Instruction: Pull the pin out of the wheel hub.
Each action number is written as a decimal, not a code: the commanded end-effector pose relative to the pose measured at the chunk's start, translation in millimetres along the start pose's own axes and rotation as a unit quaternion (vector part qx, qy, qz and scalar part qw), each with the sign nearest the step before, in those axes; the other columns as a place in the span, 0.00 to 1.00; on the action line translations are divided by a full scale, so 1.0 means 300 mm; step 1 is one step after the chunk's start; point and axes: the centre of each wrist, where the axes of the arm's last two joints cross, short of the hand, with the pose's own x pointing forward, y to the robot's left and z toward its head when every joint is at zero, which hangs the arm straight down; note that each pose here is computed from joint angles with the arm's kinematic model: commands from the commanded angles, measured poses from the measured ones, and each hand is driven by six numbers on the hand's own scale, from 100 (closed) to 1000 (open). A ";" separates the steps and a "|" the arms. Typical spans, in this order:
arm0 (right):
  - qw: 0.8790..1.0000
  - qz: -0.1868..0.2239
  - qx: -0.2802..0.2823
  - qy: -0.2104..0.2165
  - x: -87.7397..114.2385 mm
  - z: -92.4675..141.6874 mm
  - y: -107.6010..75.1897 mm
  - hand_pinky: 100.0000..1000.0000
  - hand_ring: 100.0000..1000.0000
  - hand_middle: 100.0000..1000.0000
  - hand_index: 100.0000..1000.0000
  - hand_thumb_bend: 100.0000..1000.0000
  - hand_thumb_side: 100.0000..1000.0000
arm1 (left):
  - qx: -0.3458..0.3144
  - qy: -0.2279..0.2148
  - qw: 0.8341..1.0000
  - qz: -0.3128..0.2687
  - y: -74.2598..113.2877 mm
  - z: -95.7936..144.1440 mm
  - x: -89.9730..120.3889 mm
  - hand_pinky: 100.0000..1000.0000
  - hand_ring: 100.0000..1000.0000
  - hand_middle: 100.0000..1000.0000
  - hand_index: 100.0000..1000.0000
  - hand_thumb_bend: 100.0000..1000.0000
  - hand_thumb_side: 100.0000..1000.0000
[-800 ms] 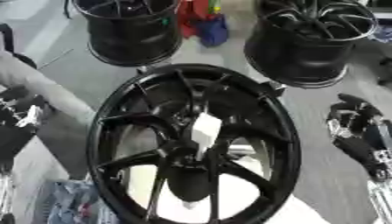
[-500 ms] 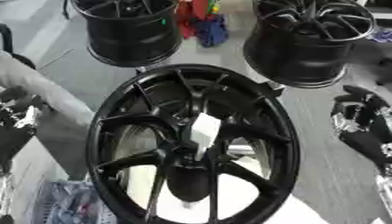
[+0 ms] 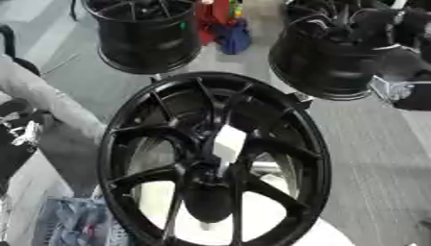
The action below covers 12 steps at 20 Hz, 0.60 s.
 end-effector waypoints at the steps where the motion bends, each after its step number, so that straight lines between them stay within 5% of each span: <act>1: 0.995 0.015 0.097 -0.032 0.052 -0.044 -0.037 0.75 0.74 0.79 0.90 0.11 0.13 | -0.010 -0.015 1.000 -0.012 0.012 -0.013 0.025 0.61 0.62 0.72 0.78 0.23 0.26; 12: 0.962 0.012 0.266 -0.053 0.130 -0.195 0.007 0.79 0.80 0.84 0.92 0.32 0.16 | -0.025 -0.018 0.999 -0.015 0.004 -0.015 0.029 0.61 0.62 0.72 0.78 0.23 0.26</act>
